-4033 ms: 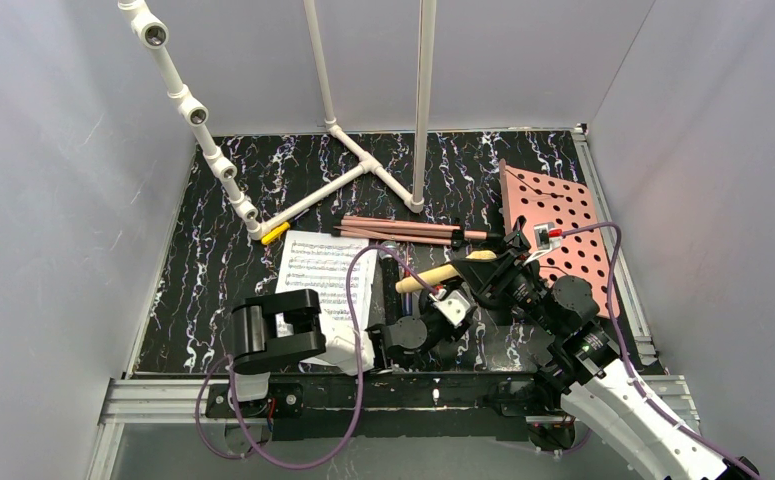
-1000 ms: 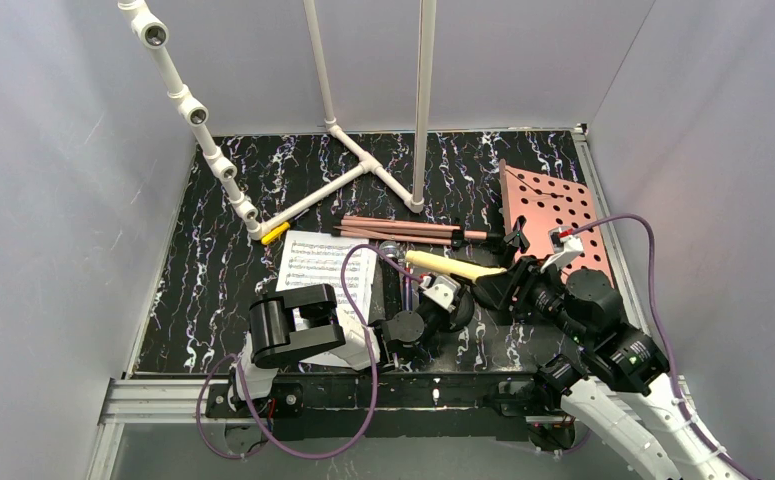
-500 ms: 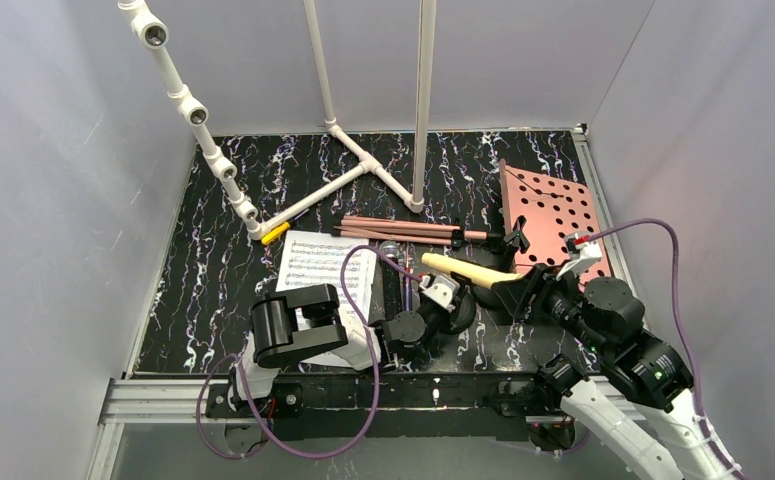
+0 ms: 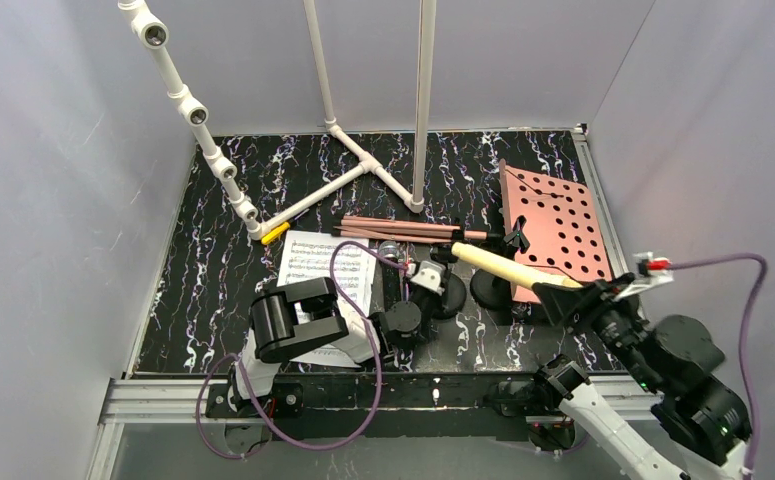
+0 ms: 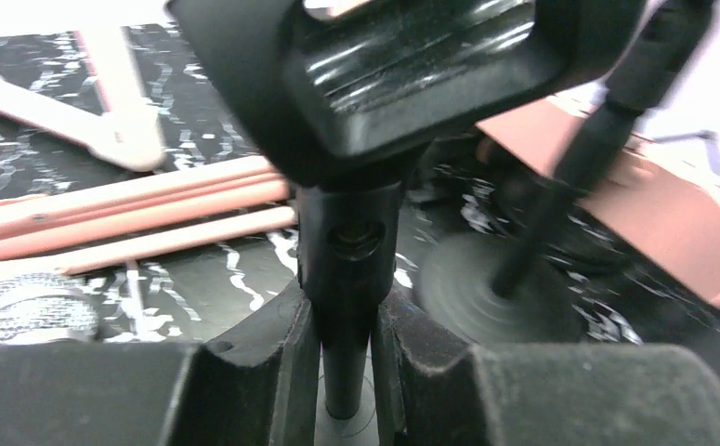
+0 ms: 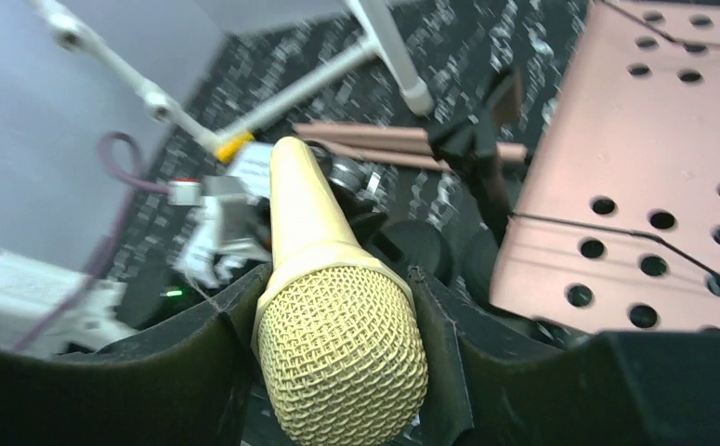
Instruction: Pack up the instrument practice props
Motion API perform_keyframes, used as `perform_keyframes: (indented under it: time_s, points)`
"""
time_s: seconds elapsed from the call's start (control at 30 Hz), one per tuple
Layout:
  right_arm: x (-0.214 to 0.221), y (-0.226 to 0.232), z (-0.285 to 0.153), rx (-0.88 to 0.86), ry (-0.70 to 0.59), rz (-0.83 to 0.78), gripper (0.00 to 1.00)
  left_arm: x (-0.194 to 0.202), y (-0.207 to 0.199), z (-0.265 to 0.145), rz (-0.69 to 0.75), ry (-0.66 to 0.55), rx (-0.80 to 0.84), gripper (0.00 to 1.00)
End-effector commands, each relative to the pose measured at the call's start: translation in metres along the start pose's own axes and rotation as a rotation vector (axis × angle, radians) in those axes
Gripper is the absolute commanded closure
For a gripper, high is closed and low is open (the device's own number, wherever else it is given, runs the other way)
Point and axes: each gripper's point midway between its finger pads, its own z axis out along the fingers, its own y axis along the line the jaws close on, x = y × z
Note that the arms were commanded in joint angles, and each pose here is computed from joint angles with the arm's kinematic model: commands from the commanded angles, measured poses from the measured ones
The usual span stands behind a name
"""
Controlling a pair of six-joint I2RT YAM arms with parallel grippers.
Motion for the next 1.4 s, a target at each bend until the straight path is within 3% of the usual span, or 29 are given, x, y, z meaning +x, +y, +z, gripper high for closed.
perform_keyframes:
  time_s: [0.0,0.77,0.9,1.13,1.37]
  points:
    - [-0.057,0.028,-0.034,-0.127,-0.212,0.044,0.99,0.056,0.091,-0.009,0.174,0.153,-0.318,1.00]
    - [-0.057,0.040,-0.023,-0.199,-0.235,0.057,0.99,0.023,0.037,0.043,0.214,0.063,-0.126,0.97]
    - [-0.055,0.042,-0.018,-0.209,-0.232,0.057,0.99,0.017,0.028,0.045,0.195,0.055,-0.082,0.84]
    - [-0.052,0.045,-0.009,-0.221,-0.226,0.057,0.99,0.007,0.031,0.033,0.186,0.065,-0.052,0.53]
    - [-0.050,0.046,-0.001,-0.225,-0.222,0.055,0.99,-0.015,0.030,0.008,0.104,0.086,0.012,0.32]
